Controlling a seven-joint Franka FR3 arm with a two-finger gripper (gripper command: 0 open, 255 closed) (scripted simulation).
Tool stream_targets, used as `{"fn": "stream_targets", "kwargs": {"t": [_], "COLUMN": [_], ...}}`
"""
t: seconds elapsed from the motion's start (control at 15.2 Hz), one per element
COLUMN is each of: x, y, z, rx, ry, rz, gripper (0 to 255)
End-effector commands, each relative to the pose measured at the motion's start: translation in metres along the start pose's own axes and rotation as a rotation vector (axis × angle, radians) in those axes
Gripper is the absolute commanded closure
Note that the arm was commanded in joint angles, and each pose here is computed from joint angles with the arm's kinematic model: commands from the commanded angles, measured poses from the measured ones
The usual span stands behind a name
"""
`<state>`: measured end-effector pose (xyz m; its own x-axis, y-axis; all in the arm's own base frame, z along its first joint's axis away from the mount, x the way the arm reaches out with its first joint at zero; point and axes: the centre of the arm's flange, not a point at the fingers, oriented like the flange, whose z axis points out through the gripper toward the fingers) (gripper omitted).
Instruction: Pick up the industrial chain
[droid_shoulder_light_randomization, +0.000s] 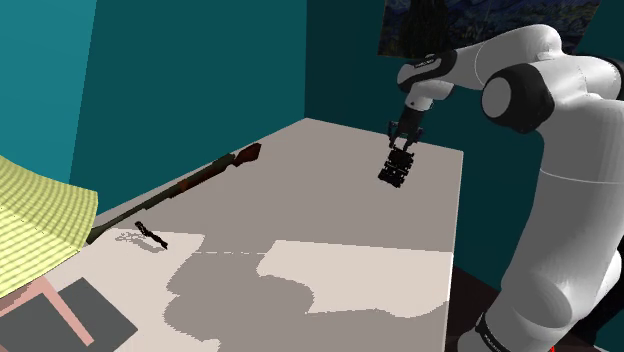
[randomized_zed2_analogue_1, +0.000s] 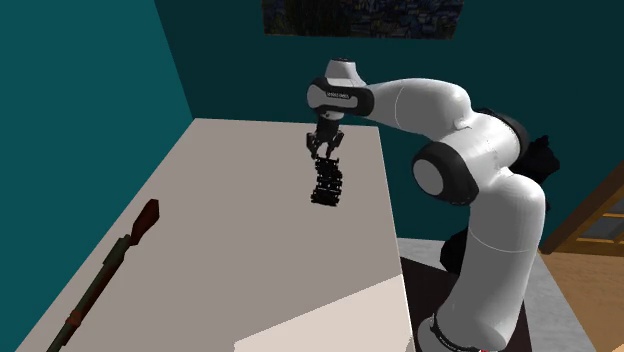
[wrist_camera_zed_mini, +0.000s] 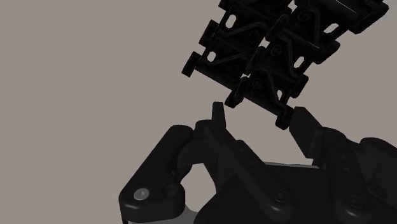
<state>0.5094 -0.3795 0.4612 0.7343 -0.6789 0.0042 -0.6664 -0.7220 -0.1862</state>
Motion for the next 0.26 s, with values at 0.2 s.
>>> {"fn": "stream_targets", "kwargs": {"t": [0.2], "x": [-0.0003], "y": [-0.0035], "z": [-0.0178], "rx": [0.0], "ry": [0.0], "rz": [0.0], "gripper": [255]}}
